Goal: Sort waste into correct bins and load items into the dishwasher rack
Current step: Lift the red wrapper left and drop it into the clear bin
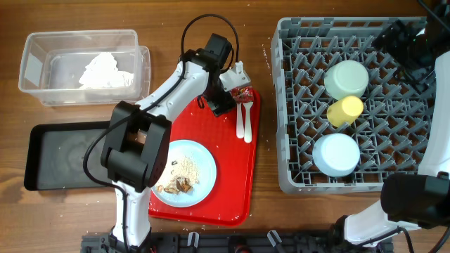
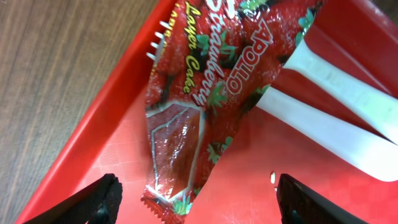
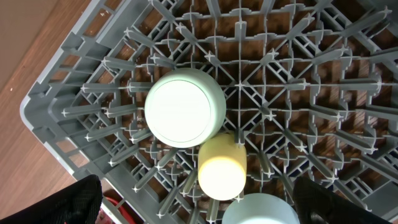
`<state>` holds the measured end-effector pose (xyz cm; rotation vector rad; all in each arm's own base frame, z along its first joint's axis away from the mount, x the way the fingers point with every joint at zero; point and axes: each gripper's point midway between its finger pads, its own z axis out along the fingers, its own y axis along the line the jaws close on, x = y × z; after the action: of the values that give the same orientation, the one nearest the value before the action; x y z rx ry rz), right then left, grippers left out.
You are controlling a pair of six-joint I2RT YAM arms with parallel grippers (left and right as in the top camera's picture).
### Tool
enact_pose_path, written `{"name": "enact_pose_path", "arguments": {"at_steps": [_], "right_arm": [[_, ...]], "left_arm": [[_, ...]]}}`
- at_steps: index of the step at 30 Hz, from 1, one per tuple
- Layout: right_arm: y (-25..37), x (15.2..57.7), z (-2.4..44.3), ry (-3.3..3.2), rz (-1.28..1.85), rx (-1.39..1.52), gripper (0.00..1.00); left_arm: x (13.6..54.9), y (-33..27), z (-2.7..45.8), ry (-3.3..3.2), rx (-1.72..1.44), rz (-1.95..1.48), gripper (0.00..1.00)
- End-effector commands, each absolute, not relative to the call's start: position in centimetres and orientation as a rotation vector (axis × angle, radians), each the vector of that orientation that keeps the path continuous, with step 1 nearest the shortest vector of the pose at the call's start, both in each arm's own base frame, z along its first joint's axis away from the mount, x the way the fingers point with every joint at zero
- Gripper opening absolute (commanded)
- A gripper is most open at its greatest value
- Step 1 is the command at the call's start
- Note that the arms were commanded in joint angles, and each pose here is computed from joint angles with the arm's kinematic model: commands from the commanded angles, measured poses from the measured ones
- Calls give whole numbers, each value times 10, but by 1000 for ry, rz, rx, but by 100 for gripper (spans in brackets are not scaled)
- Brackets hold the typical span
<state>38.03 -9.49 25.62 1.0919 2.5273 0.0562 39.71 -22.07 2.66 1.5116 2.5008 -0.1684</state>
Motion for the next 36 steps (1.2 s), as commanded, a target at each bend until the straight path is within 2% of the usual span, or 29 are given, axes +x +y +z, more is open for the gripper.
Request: {"name": "enact_pose_path", "arguments": {"at_steps": [1,3,6,8,11,15,17,23,30,32,36], "right_arm": [[-98,380,265,2505,35,1075,100],[-98,380,265,2505,36,1074,100],[-98,380,265,2506,36,1074,100],[-98,380,265,2505,36,1075,100],[-98,380,265,2505,36,1074,100],[-98,380,265,2505,36,1074,100],[-98,380,265,2505,36,1074,100],[-98,380,265,2505,36,1075,100],[-98,380,265,2505,36,1075,100],[-98,380,265,2505,36,1075,100],[-98,380,265,2505,36,1074,100]], "left_arm": [[386,-223,2,2514,1579,-210,79],[389,-224,-1,2506,1576,-209,75],[394,-227,-7,2491,1568,-205,79],[397,-228,-6,2481,1563,-203,73],[397,-228,-6,2480,1562,-202,49],[397,-228,-6,2481,1561,-202,30],[397,-228,-6,2499,1533,-206,4],[389,-225,17,2565,1441,-220,4],[408,-225,112,2479,1110,-238,4],[428,-211,161,2415,867,-261,4],[476,-153,223,2311,339,-327,4]]}}
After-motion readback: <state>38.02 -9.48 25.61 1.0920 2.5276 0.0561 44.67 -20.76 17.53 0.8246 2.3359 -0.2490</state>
